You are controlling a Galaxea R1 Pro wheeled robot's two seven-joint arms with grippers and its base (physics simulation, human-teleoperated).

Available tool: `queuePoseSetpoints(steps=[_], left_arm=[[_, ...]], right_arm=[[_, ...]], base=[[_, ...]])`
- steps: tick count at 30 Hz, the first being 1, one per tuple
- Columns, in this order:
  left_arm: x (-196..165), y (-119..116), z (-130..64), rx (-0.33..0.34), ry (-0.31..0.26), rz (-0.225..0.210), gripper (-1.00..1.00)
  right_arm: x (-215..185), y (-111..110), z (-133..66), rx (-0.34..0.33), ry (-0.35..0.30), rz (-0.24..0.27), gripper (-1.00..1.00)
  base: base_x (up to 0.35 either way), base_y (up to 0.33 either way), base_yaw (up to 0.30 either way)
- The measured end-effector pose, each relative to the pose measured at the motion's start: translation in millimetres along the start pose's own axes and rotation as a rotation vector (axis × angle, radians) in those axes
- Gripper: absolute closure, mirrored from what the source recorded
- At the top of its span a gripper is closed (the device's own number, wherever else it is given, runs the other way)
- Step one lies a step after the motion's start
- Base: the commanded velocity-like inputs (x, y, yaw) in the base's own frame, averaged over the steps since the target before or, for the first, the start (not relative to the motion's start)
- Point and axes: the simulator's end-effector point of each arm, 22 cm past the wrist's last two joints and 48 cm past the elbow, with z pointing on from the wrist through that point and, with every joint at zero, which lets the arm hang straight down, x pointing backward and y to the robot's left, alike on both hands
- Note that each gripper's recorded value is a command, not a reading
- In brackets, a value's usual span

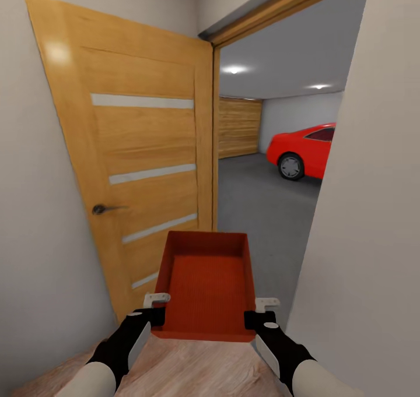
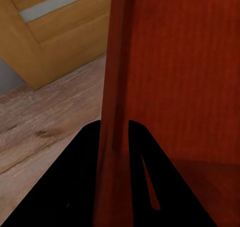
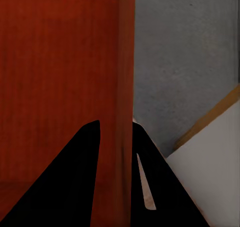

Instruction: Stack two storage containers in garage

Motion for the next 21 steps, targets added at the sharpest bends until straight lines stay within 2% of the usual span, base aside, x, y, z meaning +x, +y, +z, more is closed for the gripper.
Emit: queuePoseSetpoints(steps=[12,21], left_arm=[[0.4,-0.5,0.1,0.000,0.001,-0.001,1.00],[0.4,-0.5,-0.1,-0.001,0.001,-0.001,1.00]], right_arm=[[0.1,-0.4,0.4,-0.001,0.000,-0.001,1.00],[0.1,-0.4,0.2,-0.002,0.000,-0.001,1.00]], base=[[0.061,0.045,-0.019],[0.219,0.192,0.000]])
